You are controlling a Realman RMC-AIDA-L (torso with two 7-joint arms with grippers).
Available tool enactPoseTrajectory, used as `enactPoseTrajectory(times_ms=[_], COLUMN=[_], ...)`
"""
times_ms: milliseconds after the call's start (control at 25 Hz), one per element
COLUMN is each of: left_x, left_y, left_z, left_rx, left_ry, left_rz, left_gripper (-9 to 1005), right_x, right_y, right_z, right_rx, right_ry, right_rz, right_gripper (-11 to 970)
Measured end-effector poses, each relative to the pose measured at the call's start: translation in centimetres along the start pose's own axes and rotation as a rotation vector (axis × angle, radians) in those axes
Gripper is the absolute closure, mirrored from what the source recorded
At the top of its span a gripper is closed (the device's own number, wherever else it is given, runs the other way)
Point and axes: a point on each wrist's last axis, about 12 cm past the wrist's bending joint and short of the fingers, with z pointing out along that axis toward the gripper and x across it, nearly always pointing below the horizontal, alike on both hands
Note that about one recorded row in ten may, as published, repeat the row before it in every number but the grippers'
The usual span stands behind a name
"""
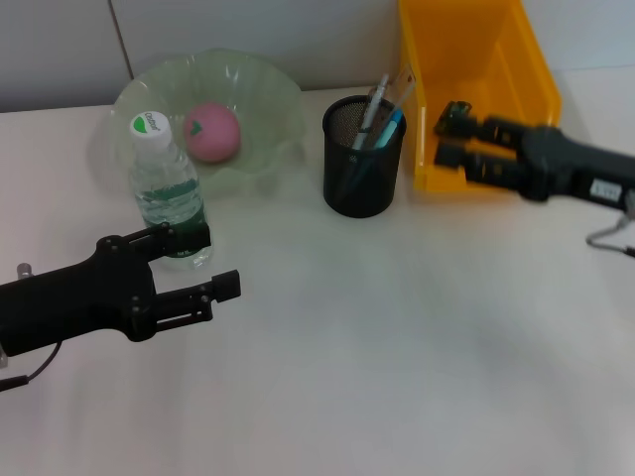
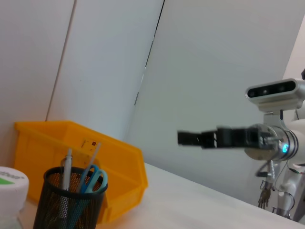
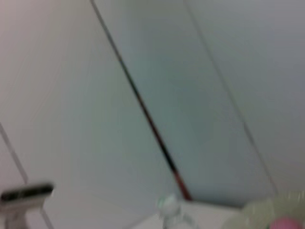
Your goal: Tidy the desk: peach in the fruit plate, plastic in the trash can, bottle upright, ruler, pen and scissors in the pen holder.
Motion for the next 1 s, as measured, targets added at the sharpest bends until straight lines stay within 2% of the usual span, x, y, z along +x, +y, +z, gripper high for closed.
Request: enactPoseTrajectory(times_ms=[320,440,560,640,800,840,920,1000], left_x=[-0.2,-0.1,0.5,0.7,0.9,0.9,0.9,0.9], left_y=[0.2,0.2,0.2,0.2,0.1,0.1,0.1,0.1], left_z=[0.4,0.4,0.3,0.4,0.5,0.5,0.5,0.4], left_rx=[0.007,0.005,-0.002,-0.003,0.000,0.000,0.001,-0.002], left_ry=[0.015,0.019,0.021,0.020,0.022,0.023,0.023,0.020], left_rz=[0.007,0.001,-0.001,0.003,0.014,0.015,0.017,0.016], left_gripper=[196,196,196,196,196,196,196,196], right_x=[1.6,1.3,-0.3,-2.4,-5.5,-5.8,-6.1,-6.0], right_y=[0.1,0.4,1.2,1.2,1.0,1.1,1.5,1.5], right_z=[-0.5,0.2,2.7,5.7,12.7,13.8,15.1,14.2], right_rx=[-0.030,-0.055,-0.090,-0.100,-0.133,-0.140,-0.164,-0.175], right_ry=[0.220,0.201,0.017,-0.077,-0.048,-0.032,-0.006,0.005], right_rz=[-0.062,-0.111,-0.242,-0.320,-0.358,-0.366,-0.375,-0.353], right_gripper=[201,201,201,201,201,201,201,201])
